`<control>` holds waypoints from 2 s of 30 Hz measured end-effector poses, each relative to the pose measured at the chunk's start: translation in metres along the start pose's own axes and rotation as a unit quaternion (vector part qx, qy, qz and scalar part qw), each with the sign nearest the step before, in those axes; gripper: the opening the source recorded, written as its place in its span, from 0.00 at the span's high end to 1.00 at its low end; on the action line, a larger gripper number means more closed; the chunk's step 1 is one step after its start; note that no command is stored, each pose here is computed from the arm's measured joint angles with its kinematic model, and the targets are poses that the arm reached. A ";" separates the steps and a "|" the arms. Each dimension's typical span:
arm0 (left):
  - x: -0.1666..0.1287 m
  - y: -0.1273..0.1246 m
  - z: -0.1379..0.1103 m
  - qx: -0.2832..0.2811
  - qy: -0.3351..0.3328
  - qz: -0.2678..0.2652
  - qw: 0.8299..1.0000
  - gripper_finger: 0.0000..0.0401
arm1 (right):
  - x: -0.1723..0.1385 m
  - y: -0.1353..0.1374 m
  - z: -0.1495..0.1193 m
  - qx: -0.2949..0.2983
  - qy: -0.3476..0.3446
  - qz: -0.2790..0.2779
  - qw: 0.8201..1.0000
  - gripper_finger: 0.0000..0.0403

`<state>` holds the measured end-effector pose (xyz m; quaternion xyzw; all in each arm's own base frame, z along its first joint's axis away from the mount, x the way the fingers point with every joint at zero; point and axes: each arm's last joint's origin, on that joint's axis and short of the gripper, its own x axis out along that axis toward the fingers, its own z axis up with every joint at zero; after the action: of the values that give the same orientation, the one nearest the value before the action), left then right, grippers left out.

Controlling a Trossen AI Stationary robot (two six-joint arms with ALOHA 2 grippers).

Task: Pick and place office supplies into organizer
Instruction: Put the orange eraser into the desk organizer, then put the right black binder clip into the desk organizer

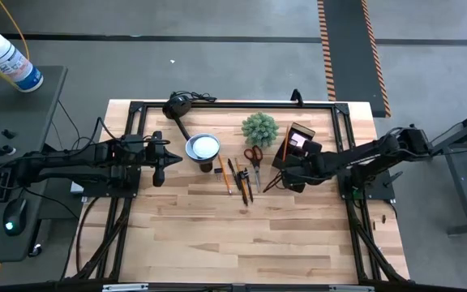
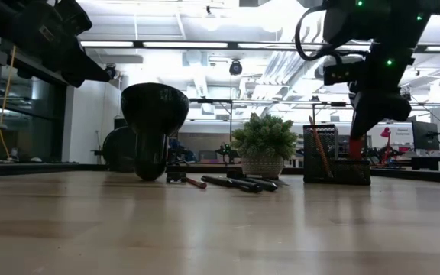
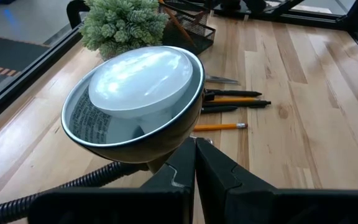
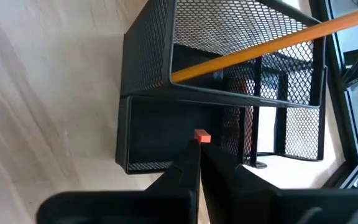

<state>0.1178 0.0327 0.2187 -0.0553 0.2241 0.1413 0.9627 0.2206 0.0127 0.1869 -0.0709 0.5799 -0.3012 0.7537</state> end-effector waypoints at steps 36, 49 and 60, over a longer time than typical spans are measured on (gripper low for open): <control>0.000 0.000 0.000 0.000 0.000 0.000 1.000 1.00 | -0.065 0.032 0.047 -0.037 -0.205 0.200 0.957 0.74; 0.000 0.000 0.000 0.000 0.000 0.000 1.000 1.00 | -0.010 0.059 0.082 -0.096 -0.223 0.218 0.945 0.74; 0.000 0.000 0.000 0.000 0.000 0.000 1.000 1.00 | 0.044 0.039 0.095 -0.196 -0.187 0.267 0.925 0.74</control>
<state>0.1178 0.0327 0.2188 -0.0554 0.2242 0.1413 0.9627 0.3287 -0.0027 0.1626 -0.1151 0.4738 0.0497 0.8717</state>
